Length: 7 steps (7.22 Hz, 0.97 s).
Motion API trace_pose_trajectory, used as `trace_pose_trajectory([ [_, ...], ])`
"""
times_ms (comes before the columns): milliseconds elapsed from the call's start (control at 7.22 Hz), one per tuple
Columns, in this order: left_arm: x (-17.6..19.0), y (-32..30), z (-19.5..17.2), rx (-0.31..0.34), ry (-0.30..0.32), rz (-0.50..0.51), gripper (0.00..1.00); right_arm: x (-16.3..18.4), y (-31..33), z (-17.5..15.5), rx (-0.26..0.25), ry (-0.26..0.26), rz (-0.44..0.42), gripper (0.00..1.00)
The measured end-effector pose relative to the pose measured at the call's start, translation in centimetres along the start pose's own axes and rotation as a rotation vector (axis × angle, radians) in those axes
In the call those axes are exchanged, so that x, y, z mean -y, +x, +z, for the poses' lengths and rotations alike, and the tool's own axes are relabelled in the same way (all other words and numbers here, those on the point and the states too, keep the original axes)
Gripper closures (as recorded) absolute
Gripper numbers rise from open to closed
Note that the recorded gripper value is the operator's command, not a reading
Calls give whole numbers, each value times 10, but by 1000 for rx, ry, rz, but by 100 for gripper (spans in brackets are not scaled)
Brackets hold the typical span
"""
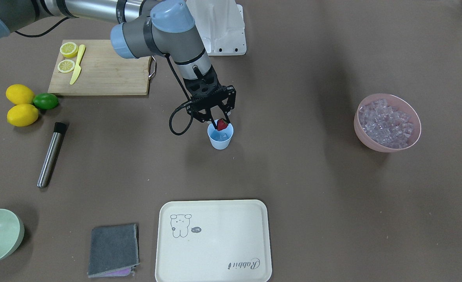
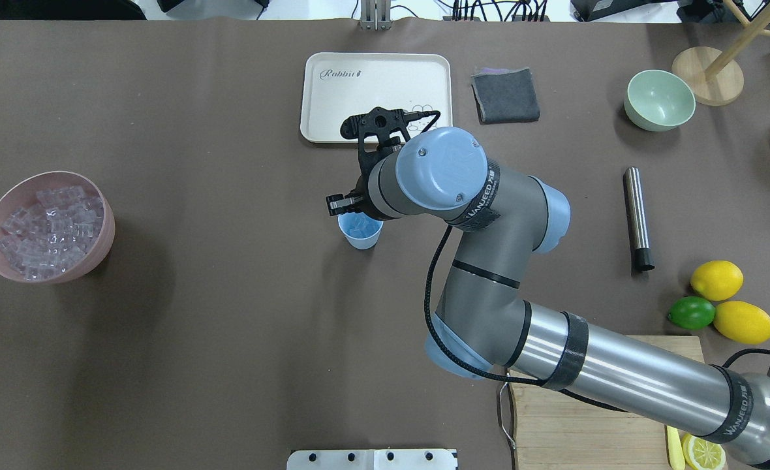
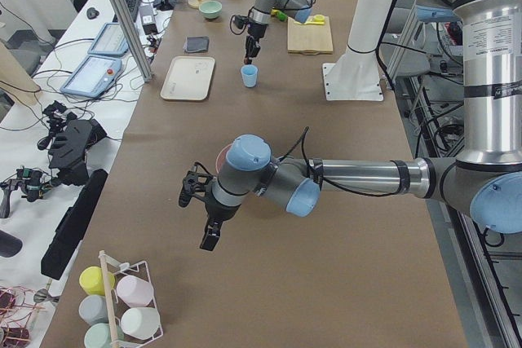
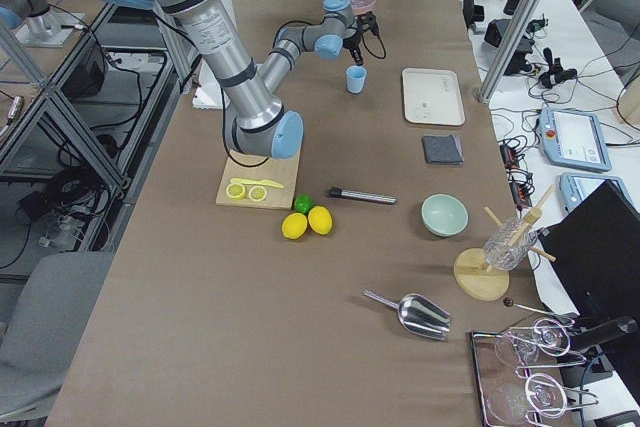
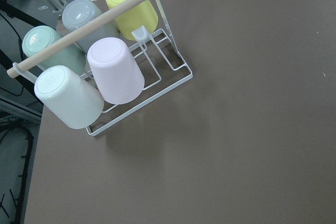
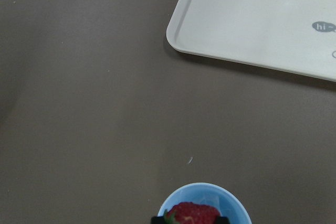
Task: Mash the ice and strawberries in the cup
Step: 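Carry the strawberry with the right gripper over the light-blue cup, then open the right gripper to drop the strawberry into the cup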
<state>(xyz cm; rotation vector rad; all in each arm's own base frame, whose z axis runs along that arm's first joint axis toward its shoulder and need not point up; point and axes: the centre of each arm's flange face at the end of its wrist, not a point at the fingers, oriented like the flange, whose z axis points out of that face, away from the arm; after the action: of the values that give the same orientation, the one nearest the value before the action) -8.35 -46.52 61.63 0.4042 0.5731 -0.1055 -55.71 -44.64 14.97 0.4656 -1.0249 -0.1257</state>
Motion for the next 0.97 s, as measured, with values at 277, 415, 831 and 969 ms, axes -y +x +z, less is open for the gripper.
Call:
trace_pose_trajectory([
  [277,-1,-1,1,1,-2,-2,2,-4,4,16,-32,-4,-4,73],
  [415,-1,-2,2,1,-4,-3,2,-7,3,21,-37,-10,-5,24],
  [831,-1,-2,2,2,-4,-3,2,-14,-3,22,-22,-29,19,0],
  [969,-1,-4,2,3,-3,-5,2,-9,0,17,-3,-55,37,0],
])
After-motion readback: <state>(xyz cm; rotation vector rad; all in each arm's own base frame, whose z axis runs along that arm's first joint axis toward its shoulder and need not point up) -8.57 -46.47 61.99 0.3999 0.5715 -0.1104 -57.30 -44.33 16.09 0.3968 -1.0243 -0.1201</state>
